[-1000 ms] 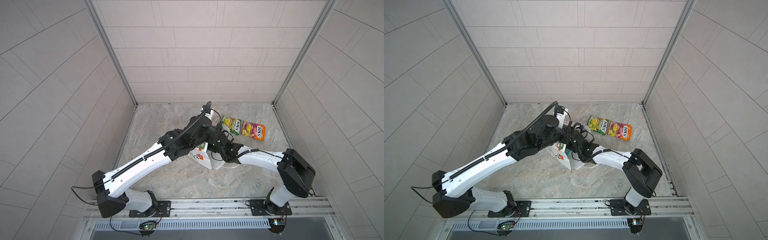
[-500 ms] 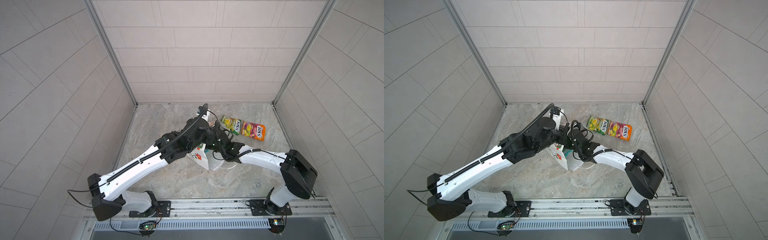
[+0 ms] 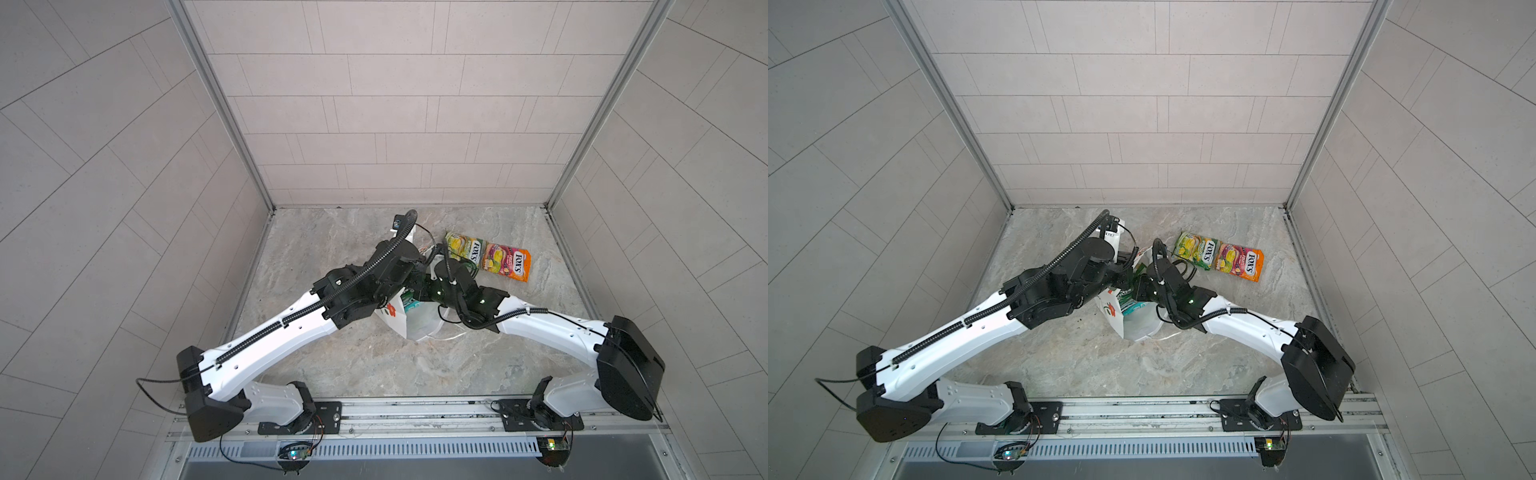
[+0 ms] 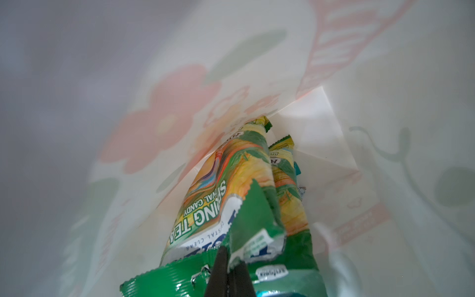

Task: Take the snacks out of the paper bag
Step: 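Close the right gripper on the top green packet's edge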

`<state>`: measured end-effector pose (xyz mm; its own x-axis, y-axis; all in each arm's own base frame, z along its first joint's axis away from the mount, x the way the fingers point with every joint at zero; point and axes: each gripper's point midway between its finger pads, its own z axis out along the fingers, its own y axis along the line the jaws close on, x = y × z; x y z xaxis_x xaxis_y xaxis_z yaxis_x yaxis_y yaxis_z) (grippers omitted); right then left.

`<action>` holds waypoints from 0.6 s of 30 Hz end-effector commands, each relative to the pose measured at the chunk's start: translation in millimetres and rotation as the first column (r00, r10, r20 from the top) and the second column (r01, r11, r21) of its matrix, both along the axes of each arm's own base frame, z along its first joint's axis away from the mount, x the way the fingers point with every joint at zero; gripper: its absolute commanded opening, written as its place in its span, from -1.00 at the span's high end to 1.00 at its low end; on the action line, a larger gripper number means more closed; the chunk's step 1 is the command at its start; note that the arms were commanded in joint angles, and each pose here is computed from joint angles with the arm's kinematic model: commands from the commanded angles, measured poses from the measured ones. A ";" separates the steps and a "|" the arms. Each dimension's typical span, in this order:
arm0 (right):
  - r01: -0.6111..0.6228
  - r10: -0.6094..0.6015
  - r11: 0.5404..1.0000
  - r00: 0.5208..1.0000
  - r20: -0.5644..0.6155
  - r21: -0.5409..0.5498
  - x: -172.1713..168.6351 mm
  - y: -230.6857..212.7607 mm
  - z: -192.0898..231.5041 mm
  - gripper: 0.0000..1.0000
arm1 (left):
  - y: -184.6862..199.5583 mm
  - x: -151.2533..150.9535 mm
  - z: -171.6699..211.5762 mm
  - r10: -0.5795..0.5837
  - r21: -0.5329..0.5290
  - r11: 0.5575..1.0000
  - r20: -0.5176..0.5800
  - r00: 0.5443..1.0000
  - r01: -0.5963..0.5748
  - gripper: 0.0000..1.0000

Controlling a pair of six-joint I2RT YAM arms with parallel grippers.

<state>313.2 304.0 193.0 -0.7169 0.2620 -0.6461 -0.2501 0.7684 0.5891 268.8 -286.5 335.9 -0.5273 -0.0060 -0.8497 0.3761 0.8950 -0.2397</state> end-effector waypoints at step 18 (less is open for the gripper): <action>-0.135 0.128 0.989 0.986 0.106 0.053 -40.6 -21.8 63.7 1.00 | 7.8 9.0 -6.9 0.100 0.008 0.995 -0.003 0.995 -0.100 1.00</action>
<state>280.3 285.6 240.7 -0.6980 0.2139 -0.6834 -0.3663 0.7134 0.5974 275.2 -282.0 332.4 -0.5292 -0.0453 -0.8473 0.3163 0.9161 -0.2465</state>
